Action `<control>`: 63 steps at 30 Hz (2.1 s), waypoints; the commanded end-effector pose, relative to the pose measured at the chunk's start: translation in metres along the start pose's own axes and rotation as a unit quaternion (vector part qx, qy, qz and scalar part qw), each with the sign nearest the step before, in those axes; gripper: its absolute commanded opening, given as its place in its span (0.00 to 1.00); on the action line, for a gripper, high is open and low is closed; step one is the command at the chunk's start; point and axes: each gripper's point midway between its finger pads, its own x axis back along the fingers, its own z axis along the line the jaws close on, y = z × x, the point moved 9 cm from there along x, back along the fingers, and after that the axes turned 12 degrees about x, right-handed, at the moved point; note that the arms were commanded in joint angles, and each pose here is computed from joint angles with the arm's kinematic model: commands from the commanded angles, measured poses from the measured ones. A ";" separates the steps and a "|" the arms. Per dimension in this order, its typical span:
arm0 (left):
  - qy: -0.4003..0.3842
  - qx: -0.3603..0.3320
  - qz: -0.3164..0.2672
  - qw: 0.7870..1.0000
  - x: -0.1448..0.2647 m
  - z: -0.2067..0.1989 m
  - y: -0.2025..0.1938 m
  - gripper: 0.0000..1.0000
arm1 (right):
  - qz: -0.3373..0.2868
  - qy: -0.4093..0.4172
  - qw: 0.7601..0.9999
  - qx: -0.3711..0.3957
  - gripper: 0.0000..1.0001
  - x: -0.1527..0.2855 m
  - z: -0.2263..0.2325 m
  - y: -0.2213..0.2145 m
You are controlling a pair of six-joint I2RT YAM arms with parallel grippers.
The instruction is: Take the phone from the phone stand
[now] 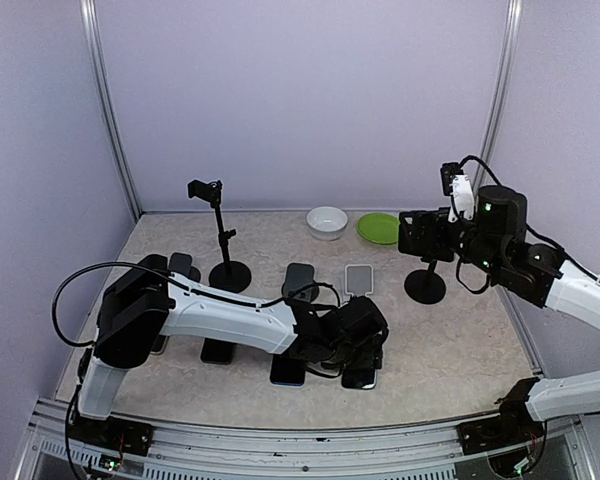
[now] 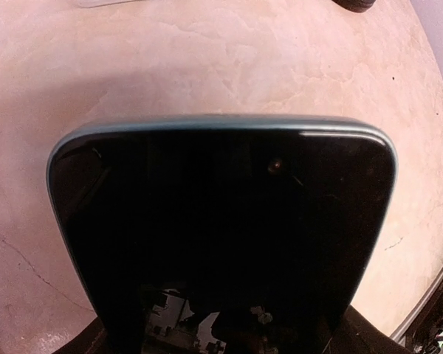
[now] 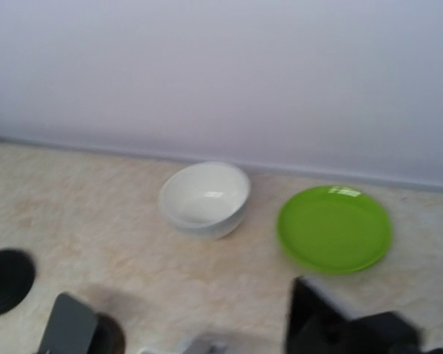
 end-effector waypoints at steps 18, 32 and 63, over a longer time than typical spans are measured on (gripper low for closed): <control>0.097 0.025 0.017 0.995 -0.022 0.007 0.002 0.98 | 0.009 -0.019 0.999 -0.032 1.00 0.005 -0.051 -0.020; -0.078 -0.070 -0.015 0.994 0.032 -0.017 0.026 0.99 | -0.023 0.064 0.995 -0.075 0.97 0.017 -0.103 -0.040; -0.270 -0.290 -0.188 0.899 0.124 -0.012 0.061 0.99 | 0.020 0.145 0.982 -0.117 0.41 -0.009 -0.096 -0.098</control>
